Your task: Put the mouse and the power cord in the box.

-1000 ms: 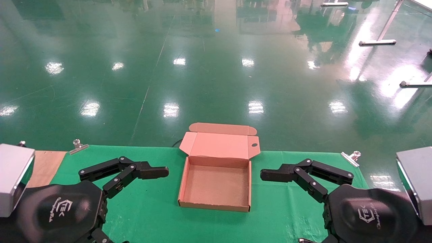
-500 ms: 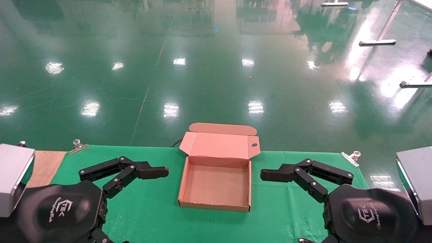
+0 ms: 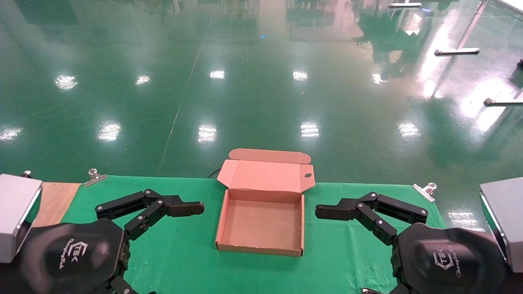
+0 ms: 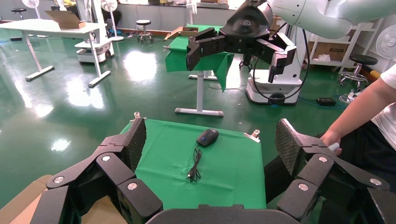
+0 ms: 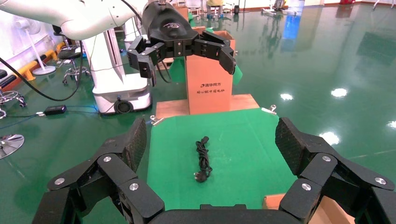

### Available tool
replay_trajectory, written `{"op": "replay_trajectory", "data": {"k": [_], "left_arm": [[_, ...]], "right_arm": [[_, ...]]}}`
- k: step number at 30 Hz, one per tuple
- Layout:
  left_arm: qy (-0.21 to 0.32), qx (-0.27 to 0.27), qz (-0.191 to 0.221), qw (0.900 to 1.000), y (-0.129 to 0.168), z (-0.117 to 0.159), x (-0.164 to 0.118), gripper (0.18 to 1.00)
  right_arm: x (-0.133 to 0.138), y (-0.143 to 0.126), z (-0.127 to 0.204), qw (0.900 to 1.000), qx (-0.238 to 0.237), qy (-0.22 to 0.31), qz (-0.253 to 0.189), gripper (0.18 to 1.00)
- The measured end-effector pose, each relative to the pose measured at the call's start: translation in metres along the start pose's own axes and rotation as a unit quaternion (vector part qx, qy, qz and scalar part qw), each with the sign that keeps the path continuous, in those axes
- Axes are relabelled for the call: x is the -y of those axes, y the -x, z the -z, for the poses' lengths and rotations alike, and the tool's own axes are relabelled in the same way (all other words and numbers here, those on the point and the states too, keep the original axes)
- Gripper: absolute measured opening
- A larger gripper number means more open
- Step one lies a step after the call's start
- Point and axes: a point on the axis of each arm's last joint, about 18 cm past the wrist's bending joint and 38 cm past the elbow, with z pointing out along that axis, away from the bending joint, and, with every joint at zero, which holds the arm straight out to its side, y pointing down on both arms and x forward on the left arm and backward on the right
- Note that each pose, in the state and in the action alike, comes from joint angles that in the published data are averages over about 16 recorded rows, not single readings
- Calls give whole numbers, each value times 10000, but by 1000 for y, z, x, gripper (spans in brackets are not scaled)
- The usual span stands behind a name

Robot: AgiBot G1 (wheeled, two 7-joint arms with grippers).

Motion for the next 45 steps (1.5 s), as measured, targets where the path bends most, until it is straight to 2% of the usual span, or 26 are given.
{"op": "replay_trajectory", "data": {"k": [45], "left_arm": [[9, -6, 3, 10000, 0, 0, 0, 1001]], "right_arm": [[0, 0, 0, 10000, -1, 7, 1, 1001]]}}
